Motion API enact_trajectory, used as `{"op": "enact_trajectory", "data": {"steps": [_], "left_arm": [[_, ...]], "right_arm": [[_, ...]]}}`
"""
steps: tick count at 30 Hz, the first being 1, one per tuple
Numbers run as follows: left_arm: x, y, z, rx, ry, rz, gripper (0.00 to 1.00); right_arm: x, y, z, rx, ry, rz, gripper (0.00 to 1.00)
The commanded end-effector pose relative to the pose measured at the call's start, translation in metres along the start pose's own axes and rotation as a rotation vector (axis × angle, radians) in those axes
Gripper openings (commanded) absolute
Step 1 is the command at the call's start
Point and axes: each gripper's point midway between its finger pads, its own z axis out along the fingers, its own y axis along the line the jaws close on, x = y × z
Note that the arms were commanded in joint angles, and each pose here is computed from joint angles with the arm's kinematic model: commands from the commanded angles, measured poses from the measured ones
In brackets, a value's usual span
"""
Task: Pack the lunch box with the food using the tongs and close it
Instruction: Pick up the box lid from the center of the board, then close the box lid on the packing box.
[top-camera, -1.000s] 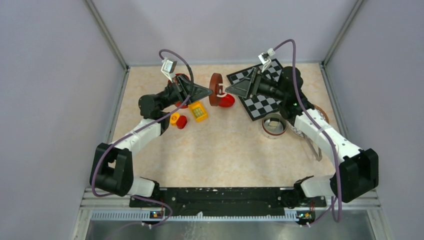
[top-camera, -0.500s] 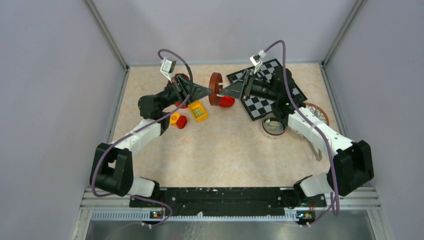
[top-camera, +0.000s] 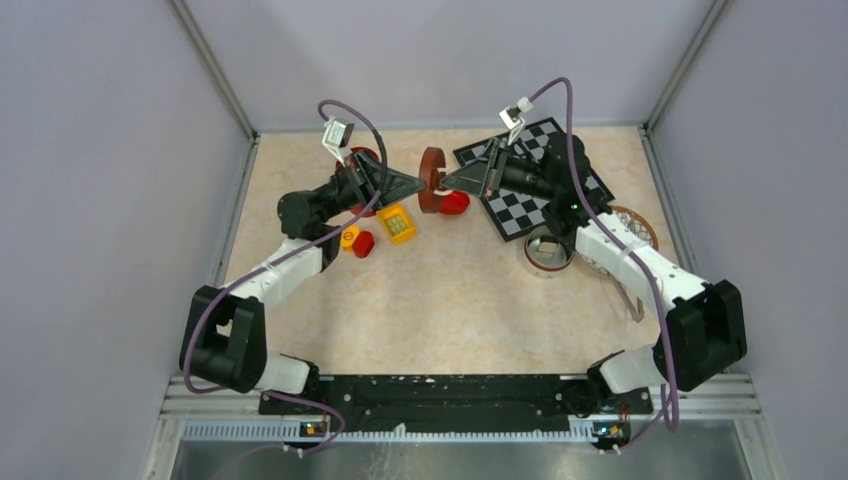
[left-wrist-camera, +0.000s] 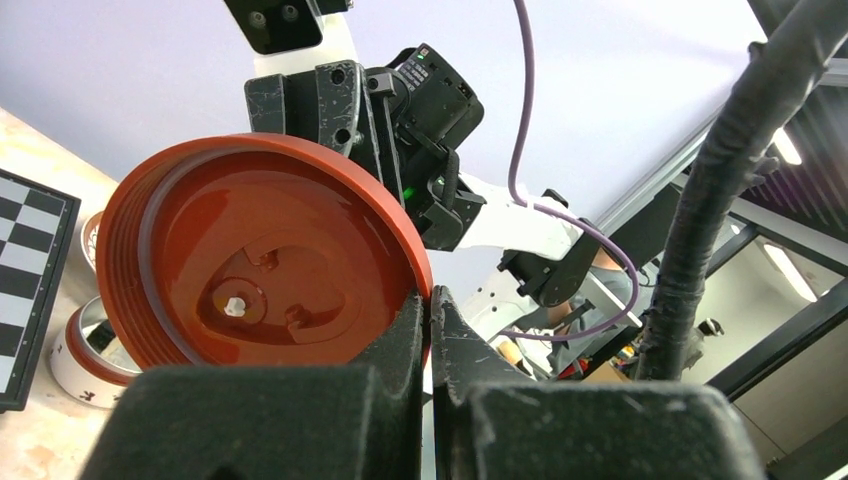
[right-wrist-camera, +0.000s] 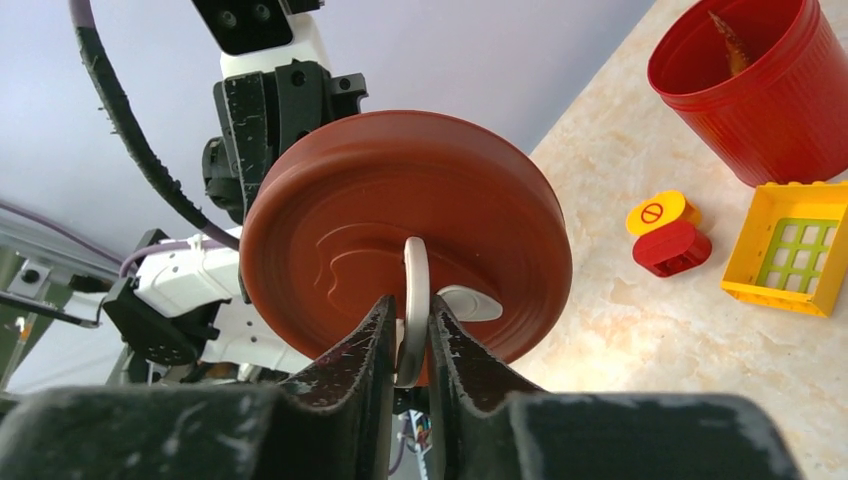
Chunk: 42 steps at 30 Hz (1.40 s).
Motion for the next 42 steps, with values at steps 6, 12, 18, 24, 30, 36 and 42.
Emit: {"op": "enact_trajectory", "data": {"steps": [6, 12, 18, 24, 30, 36, 42], "left_arm": [[0.004, -0.010, -0.002, 0.022, 0.014, 0.082, 0.37], [-0.004, 0.009, -0.017, -0.075, 0.028, 0.139, 0.99], [-0.004, 0.050, -0.033, -0.264, 0.136, 0.192, 0.99], [-0.016, 0.083, -0.048, -0.513, 0.237, 0.323, 0.99], [-0.010, 0.086, -0.060, -0.572, 0.273, 0.354, 0.99], [-0.006, 0.082, -0.065, -0.585, 0.289, 0.395, 0.99], [-0.007, 0.083, -0.071, -0.618, 0.304, 0.426, 0.99]], "right_arm": [[-0.027, 0.018, -0.006, 0.003, -0.021, -0.132, 0.00], [-0.032, -0.014, -0.044, 0.209, 0.043, -0.254, 0.00], [-0.024, -0.058, -0.103, 0.540, 0.248, -0.519, 0.00], [-0.002, -0.097, -0.163, 0.761, 0.544, -0.648, 0.00], [0.022, -0.126, -0.203, 0.862, 0.758, -0.626, 0.00], [0.027, -0.144, -0.224, 0.894, 0.864, -0.590, 0.00], [0.037, -0.169, -0.231, 0.872, 0.949, -0.527, 0.00]]}}
